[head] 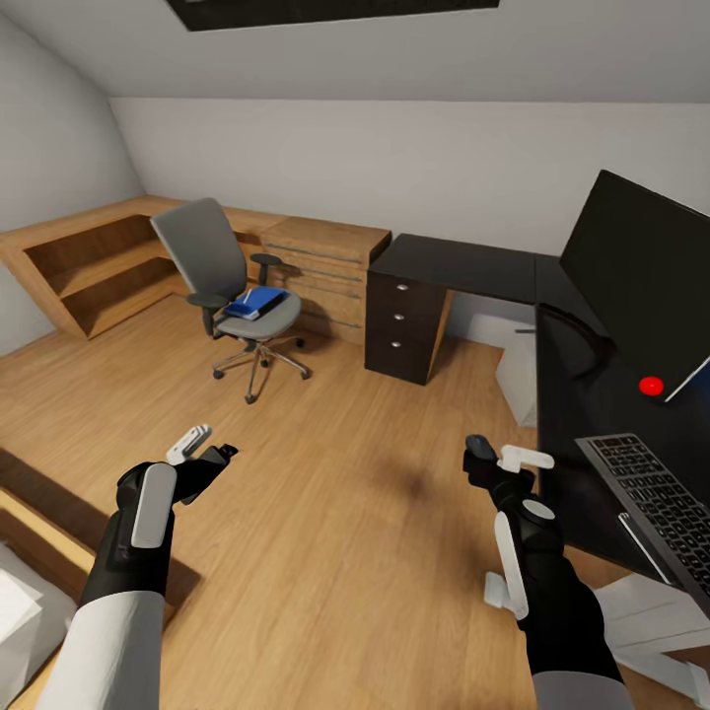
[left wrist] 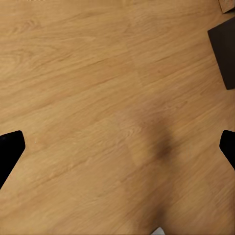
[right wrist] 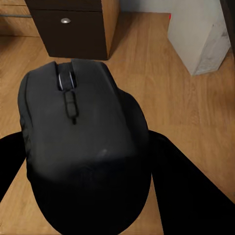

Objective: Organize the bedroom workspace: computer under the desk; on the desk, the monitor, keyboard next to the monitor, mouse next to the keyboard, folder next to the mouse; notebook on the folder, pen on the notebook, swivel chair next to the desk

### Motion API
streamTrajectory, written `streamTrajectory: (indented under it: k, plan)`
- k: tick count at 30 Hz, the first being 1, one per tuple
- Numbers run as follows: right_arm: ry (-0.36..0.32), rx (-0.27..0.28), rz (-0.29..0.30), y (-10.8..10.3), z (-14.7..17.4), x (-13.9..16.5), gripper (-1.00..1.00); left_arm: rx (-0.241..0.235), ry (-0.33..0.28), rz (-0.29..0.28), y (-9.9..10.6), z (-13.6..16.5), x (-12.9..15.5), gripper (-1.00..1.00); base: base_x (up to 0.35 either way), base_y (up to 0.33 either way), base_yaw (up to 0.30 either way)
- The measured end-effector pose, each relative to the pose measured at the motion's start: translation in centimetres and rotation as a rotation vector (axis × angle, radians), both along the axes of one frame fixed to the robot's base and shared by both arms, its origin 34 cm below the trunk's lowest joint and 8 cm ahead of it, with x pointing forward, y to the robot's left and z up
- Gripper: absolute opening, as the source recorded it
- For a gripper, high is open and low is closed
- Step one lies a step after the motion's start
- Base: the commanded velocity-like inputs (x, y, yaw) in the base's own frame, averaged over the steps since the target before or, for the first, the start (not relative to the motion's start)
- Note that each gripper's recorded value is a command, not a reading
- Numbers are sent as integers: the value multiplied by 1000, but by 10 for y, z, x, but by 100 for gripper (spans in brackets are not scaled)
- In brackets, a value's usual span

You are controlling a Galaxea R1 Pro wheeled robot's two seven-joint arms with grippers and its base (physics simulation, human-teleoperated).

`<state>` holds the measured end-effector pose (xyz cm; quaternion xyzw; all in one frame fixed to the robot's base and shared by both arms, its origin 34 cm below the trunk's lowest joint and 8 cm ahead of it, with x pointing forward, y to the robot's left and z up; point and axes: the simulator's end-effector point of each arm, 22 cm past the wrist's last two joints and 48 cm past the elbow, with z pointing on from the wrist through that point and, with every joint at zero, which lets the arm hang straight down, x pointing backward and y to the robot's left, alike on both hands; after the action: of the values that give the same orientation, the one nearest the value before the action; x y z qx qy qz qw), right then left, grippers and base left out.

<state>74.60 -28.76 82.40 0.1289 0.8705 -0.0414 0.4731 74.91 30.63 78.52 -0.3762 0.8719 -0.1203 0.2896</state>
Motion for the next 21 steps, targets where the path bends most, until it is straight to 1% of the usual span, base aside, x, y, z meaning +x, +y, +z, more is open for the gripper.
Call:
streamTrajectory:
  k: [11, 12, 13, 16, 21]
  plan:
    - [-4, 4, 2, 2, 1, 0, -100, 1, 16, -18, -7, -6, -2, 100, 0, 1, 4]
    - [-7, 2, 22, 11, 3, 2, -100, 1, 16, -19, -7, -6, -2, 100, 0, 0, 0]
    - [-9, 0, 31, 15, 5, 3, -100, 1, 16, -19, -7, -6, -2, 100, 0, 0, 0]
    - [-14, -4, 49, 20, 7, 5, -100, 2, 15, -20, -7, -5, -2, 100, 0, 0, 0]
    - [-20, -5, 50, 21, 8, 1, -100, 3, 7, -26, -9, 0, 0, 100, 217, 193, 0]
